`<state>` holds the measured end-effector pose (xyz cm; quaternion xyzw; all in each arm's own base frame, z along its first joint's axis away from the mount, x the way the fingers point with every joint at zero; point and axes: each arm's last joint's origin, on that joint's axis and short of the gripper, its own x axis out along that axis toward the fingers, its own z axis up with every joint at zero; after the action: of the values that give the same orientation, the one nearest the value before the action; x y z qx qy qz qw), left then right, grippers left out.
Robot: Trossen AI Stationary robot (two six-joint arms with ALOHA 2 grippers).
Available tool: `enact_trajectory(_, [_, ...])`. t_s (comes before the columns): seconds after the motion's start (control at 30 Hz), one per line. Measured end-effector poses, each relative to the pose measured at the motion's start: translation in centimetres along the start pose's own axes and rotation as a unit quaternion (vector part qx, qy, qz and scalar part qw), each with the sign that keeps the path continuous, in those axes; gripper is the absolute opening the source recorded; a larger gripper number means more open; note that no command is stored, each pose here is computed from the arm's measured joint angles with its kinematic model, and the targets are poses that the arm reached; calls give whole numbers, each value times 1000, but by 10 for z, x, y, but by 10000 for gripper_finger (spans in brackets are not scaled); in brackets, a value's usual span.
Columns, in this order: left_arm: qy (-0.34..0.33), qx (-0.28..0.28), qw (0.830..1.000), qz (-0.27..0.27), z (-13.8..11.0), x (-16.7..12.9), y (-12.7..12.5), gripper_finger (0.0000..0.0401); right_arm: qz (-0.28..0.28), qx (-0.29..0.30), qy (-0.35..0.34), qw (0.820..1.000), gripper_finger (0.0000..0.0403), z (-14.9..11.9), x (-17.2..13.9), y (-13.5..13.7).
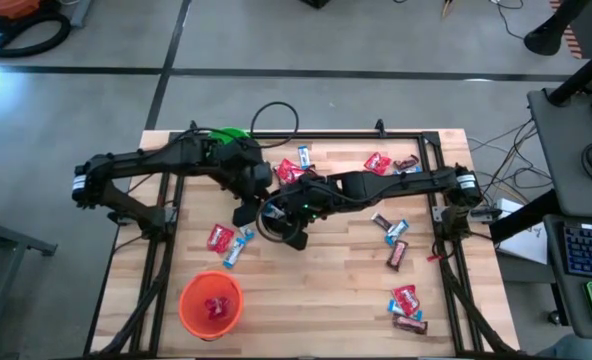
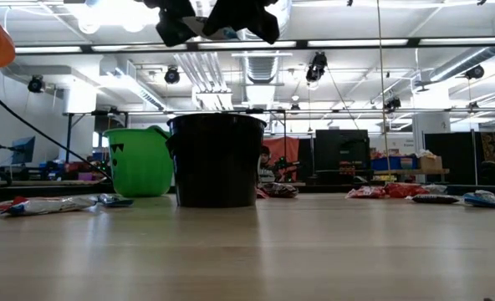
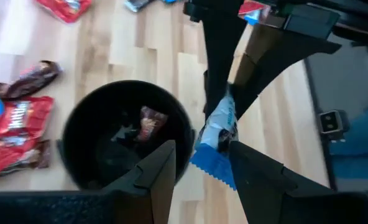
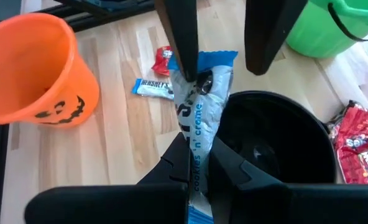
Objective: Sort candy
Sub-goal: Put the white chocolate into the green bucket
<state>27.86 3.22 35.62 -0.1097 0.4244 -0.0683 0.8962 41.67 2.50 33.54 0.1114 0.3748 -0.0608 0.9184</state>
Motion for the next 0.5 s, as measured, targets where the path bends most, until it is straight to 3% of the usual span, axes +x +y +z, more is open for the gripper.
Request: enact_trajectory(0.5, [-3,-4,1000,-28,1,1,-1,136,0,-8,-31,999,13,11,-6,-3])
